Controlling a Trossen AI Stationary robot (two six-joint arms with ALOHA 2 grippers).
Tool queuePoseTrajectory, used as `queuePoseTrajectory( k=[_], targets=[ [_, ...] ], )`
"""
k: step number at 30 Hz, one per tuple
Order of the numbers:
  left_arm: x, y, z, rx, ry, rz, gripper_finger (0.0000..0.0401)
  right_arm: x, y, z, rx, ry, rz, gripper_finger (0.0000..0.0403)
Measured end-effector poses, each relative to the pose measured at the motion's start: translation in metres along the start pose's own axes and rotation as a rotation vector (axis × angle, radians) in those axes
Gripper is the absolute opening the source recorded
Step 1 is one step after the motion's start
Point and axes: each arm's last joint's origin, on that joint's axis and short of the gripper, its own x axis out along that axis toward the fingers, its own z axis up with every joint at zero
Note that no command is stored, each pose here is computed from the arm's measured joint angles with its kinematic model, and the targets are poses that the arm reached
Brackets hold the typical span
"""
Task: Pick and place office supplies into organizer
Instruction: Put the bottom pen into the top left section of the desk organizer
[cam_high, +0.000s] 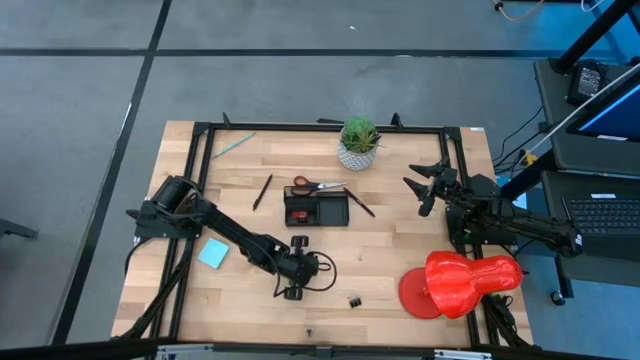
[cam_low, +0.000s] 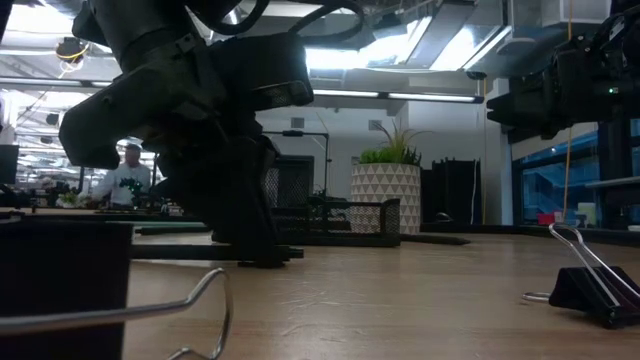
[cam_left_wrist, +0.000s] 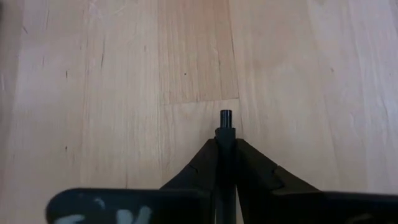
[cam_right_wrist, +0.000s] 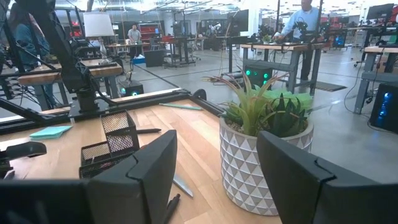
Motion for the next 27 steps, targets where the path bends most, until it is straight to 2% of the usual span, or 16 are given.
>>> queuePoseTrajectory(
  k=[4,7,12,17,21,27],
  targets=[
    [-0.007,0.003,0.001,0.0,-0.001,0.014,0.0029,0.0,0.0,0.0,0.0,0.0,0.0,0.0224],
    [-0.022,0.006,0.011,-0.019,-0.06,0.02,0.0029,0.0,0.0,0.0,0.0,0.0,0.0,0.0224],
    [-0.055,0.021,0.028,-0.009,-0.177,0.098,0.0029,0.0,0.0,0.001,0.005,-0.012,0.0,0.0224],
    [-0.098,0.045,0.045,0.049,-0.312,0.226,0.0031,0.0,0.0,0.001,0.003,-0.014,0.001,0.0224],
    [-0.136,0.072,0.06,0.029,-0.459,0.307,0.0031,0.0,0.0,0.001,0.002,-0.013,0.0,0.0224],
    [-0.164,0.115,0.063,0.046,-0.723,0.369,0.0031,0.0,0.0,0.001,0.0,-0.014,0.0,0.0224]
  ],
)
